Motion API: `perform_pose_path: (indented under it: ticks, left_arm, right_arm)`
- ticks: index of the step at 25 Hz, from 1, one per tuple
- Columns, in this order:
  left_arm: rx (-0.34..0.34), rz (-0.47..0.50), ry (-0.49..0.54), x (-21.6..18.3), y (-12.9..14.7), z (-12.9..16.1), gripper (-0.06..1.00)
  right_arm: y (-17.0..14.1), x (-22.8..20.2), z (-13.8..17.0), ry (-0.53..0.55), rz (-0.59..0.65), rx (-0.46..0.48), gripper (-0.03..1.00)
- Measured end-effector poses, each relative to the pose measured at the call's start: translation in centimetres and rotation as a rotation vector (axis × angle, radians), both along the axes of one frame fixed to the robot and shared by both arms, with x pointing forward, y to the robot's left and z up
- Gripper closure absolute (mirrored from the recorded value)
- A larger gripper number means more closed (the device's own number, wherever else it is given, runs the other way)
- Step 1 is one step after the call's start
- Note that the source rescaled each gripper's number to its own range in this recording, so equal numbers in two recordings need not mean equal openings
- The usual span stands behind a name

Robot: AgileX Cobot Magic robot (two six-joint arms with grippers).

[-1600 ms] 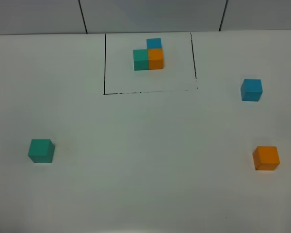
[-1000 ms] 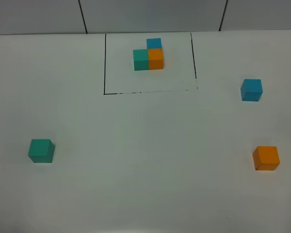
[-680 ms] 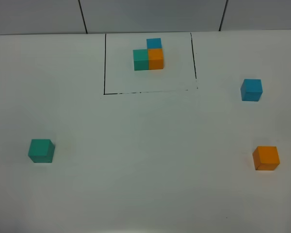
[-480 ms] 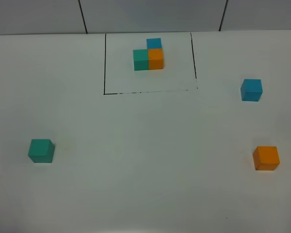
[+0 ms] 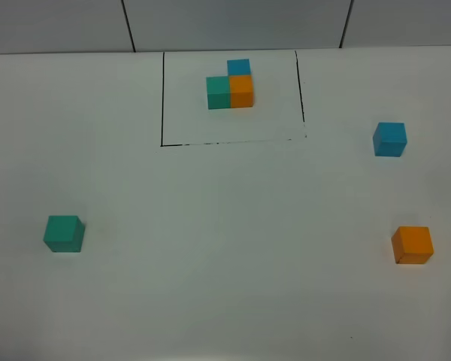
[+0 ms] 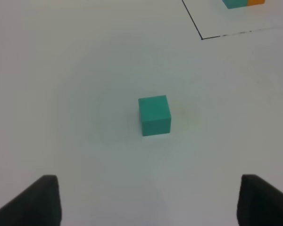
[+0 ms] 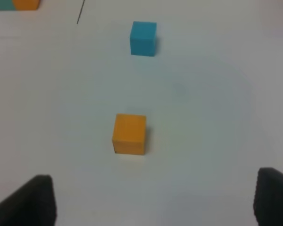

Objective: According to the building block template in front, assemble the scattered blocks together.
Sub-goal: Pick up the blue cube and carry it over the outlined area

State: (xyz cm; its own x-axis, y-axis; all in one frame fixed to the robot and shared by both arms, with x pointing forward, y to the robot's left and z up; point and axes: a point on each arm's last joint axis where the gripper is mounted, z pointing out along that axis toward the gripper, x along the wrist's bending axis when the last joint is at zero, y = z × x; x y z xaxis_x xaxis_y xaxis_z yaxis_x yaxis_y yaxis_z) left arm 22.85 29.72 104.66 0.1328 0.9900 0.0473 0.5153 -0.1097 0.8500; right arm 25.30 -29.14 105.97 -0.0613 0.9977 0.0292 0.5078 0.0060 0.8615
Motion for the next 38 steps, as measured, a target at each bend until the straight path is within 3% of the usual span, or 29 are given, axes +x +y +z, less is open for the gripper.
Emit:
perform_pose_path:
  ticks: [5,10,18,22,28,38]
  left_arm:
    - [0.0,0.0,0.0,0.0,0.0,0.0,0.07]
    - [0.0,0.0,0.0,0.0,0.0,0.0,0.07]
    - [0.0,0.0,0.0,0.0,0.0,0.0,0.07]
    - [0.0,0.0,0.0,0.0,0.0,0.0,0.07]
    - [0.0,0.0,0.0,0.0,0.0,0.0,0.07]
    - [-0.001,-0.001,0.0,0.0,0.0,0.0,0.07]
  right_arm:
    - [-0.1,4.6,2.9,0.011,-0.013,0.008,0.24]
    - [-0.2,12.8,3.6,0.225,-0.022,0.037,0.24]
    - [-0.3,25.9,-2.6,0.552,-0.038,0.049,0.24]
    - [1.1,30.8,-6.2,0.657,0.028,-0.002,0.24]
    - [3.6,36.5,-8.3,0.693,0.09,-0.058,0.24]
    - [3.7,41.3,-11.7,0.75,0.045,-0.085,0.24]
